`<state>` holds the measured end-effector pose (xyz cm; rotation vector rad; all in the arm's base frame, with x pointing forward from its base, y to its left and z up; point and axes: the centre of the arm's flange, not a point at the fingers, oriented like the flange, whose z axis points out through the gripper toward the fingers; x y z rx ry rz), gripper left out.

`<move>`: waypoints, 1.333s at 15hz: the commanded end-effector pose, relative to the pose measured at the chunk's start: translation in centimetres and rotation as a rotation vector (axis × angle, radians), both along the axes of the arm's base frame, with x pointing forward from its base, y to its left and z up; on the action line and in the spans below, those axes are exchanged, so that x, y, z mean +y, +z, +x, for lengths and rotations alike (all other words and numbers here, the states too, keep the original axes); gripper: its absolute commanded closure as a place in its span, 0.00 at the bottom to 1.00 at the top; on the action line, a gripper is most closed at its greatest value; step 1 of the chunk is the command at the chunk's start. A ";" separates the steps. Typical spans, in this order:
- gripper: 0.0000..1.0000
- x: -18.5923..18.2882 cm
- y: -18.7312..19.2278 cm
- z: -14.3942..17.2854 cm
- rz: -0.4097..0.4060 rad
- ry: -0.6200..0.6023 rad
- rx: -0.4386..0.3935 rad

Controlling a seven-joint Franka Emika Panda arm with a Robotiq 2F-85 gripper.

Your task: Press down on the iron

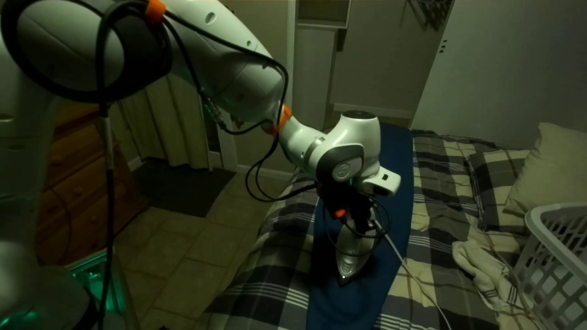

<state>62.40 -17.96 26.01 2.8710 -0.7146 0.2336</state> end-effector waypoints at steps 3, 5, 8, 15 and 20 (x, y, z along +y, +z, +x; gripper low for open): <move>0.96 0.3 -3.3 1.4 0.009 -0.025 0.001; 0.96 0.5 -4.0 1.2 0.014 -0.024 0.011; 0.96 0.5 -4.0 1.2 0.018 -0.021 0.016; 0.95 0.2 0.2 0.7 -0.003 -0.009 -0.026; 0.94 0.6 2.0 0.0 -0.022 0.006 -0.046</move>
